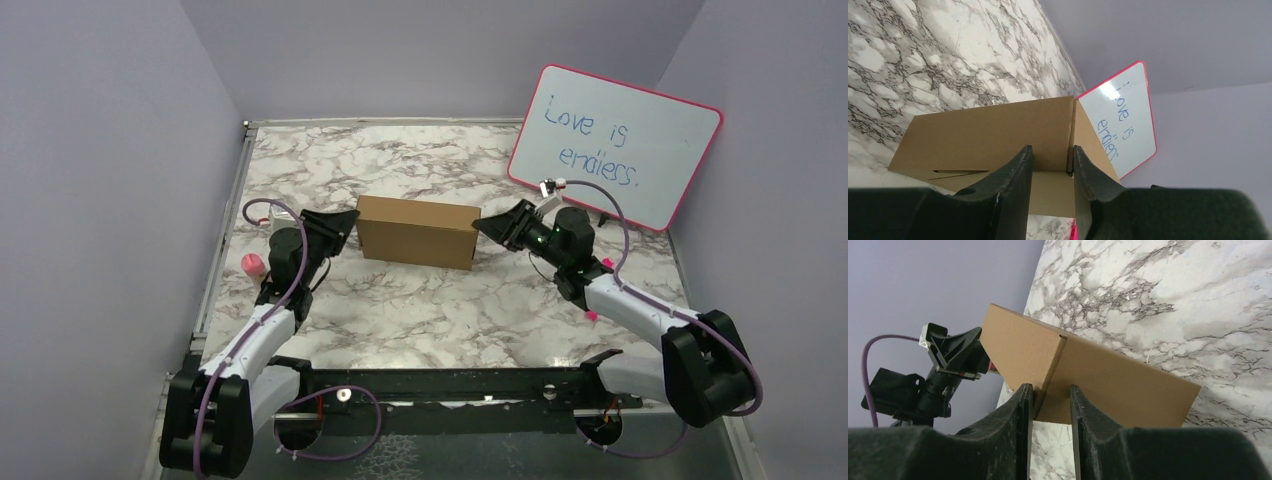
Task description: Fold the paper box
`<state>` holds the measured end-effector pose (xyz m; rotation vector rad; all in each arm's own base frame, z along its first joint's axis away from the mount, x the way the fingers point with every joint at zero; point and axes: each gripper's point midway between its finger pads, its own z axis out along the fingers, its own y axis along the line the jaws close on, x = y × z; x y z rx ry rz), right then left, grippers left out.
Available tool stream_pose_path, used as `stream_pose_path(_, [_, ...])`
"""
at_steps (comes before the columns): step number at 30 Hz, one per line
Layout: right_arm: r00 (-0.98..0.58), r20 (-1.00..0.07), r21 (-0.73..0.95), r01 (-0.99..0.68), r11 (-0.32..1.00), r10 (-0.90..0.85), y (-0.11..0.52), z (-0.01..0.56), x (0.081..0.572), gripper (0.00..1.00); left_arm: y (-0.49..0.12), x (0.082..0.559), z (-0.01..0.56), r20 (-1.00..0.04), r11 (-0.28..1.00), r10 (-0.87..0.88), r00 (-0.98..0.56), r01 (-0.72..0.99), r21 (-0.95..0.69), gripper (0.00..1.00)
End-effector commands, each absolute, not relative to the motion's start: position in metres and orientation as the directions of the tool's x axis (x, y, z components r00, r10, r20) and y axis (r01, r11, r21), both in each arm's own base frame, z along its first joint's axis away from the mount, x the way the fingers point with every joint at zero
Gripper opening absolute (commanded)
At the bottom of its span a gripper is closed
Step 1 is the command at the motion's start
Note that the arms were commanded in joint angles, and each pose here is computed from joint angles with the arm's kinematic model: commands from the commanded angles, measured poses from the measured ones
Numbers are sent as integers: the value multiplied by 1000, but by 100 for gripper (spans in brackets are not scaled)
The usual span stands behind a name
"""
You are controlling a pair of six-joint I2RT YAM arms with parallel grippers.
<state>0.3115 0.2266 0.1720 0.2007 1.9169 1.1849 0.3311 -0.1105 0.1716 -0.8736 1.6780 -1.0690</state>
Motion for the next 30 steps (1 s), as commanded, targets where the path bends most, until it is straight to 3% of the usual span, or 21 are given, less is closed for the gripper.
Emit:
stream_pose_path(1, [-783,-443,702,0,712,437,182,67,280,33,-94,284,57,-288,499,-842,-457,-452,-740,12])
stream_pose_path(11, [-762,-504,780,-200,593,407,206,144,323,46,-97,331,146,-451,584,-774,-445,-225,-780,31])
stream_pose_path(20, [-718,-571,767,-294,570,398,207,188,335,56,-96,352,210,-563,634,-727,-394,-69,-770,46])
stream_pose_path(25, [-717,-578,771,-324,549,389,209,198,332,56,-95,356,216,-601,666,-698,-390,-46,-744,50])
stream_pose_path(30, [-718,-583,777,-353,521,381,212,206,330,56,-107,353,205,-572,649,-685,-451,-21,-761,50])
